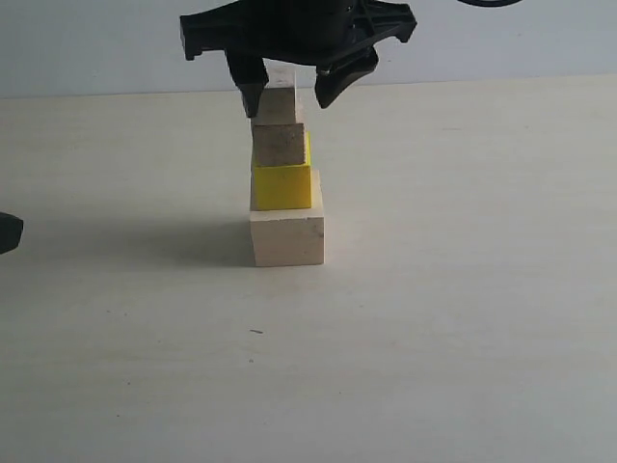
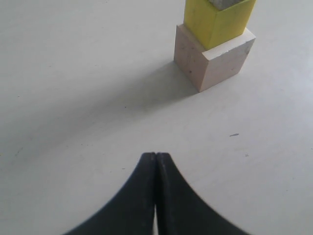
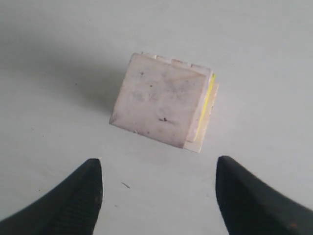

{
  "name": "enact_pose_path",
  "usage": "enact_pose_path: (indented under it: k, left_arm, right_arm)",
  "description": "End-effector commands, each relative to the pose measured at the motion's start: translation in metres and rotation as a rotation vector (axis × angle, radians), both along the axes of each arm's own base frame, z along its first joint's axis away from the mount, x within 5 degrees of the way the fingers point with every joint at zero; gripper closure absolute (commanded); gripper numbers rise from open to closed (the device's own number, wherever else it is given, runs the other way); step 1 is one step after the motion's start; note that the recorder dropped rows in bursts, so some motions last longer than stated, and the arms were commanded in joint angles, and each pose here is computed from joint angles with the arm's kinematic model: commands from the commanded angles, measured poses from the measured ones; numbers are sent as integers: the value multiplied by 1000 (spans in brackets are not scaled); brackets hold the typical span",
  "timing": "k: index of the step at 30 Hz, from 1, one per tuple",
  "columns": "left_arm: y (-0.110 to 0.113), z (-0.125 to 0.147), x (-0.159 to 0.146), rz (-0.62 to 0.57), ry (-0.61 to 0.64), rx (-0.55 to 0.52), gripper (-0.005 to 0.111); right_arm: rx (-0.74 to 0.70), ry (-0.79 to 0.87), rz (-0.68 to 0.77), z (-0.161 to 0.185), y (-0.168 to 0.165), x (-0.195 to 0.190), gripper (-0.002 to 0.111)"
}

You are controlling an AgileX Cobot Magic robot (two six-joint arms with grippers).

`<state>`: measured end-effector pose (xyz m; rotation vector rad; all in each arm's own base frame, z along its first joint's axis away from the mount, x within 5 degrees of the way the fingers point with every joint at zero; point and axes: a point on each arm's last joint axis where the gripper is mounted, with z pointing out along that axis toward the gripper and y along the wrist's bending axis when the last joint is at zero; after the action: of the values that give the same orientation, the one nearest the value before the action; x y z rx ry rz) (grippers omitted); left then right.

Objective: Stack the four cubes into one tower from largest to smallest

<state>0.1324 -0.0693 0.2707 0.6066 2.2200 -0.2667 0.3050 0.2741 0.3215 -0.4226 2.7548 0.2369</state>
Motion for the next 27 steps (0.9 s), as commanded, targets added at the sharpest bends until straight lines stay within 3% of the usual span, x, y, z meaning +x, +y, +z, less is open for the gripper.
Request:
enact_pose_path:
  k: [1,12,21,27]
  left_arm:
    - [1,1,-1,9,-7,-13,107]
    - [1,1,-1,7,-6,-9,107]
    - [1,1,-1,6,-6,-7,107]
    - [1,1,-1,5,-3,-5,107]
  right_arm:
    - [-40,-45,60,7,-4,-1,45]
    - [-98,-87,100,7,-8,3,50]
    - [32,-60,145,31,-8,-15,50]
    - [-46,-15,174,8,-14,-18,50]
